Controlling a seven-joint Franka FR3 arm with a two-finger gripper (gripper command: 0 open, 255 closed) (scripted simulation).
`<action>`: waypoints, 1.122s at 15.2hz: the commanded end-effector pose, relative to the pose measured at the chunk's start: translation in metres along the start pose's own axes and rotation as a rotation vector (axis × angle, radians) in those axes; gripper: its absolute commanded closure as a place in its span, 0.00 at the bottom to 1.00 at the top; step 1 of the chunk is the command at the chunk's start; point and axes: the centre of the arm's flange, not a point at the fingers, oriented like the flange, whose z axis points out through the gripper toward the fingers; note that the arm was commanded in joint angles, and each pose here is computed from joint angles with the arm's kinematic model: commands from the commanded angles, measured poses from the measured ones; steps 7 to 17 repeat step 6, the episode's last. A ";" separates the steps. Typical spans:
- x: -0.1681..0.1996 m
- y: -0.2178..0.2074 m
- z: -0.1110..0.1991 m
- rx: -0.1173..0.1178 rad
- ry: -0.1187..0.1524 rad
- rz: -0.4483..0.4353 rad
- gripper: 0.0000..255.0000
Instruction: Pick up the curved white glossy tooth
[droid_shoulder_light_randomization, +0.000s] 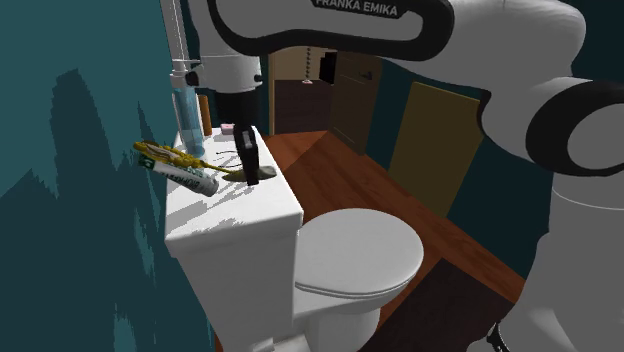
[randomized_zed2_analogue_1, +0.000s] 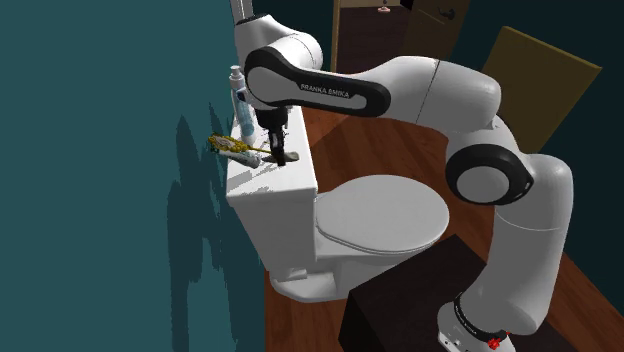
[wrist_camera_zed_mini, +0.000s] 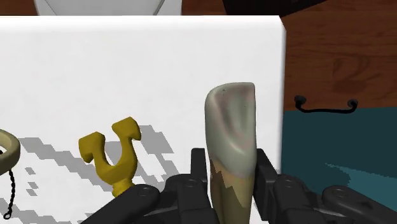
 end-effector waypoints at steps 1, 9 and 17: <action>-0.001 -0.001 -0.010 0.000 0.000 0.000 1.00; -0.003 -0.003 -0.027 0.000 0.000 0.000 1.00; -0.003 -0.003 -0.027 0.000 0.000 0.000 1.00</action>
